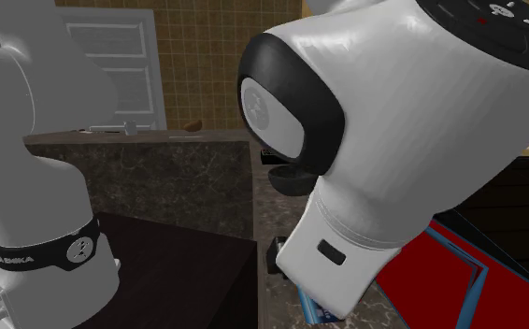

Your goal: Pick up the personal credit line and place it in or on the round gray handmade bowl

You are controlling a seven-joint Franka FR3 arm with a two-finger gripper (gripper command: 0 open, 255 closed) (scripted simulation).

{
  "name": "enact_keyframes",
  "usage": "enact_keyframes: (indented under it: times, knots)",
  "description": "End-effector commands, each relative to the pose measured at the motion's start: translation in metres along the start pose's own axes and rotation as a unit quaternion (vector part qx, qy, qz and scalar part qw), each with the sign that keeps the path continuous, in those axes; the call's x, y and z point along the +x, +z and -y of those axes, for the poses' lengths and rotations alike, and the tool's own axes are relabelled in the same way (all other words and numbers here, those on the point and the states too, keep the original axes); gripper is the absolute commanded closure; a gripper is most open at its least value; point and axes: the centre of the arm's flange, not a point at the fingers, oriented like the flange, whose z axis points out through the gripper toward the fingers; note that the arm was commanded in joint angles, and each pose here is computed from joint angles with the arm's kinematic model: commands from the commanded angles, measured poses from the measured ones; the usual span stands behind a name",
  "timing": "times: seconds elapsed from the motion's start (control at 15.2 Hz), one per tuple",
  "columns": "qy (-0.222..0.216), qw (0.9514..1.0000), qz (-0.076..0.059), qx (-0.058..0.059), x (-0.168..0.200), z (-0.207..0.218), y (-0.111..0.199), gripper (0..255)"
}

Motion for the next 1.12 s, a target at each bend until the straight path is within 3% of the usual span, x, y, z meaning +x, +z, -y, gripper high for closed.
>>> enact_keyframes:
  times: [0.0,0.2,0.66,0.73,1.06]
  knots:
    - [0.002,1.0000,0.000,0.001,0.000,0.000,0.010,0]
    - [0.002,1.0000,0.000,0.001,0.000,0.000,0.024,0]
    - [0.002,1.0000,0.000,0.001,0.000,0.000,0.024,0]
    - [0.002,1.0000,0.000,0.001,0.000,0.000,0.023,255]
    - [0.002,1.0000,0.000,0.001,0.000,0.000,0.023,255]
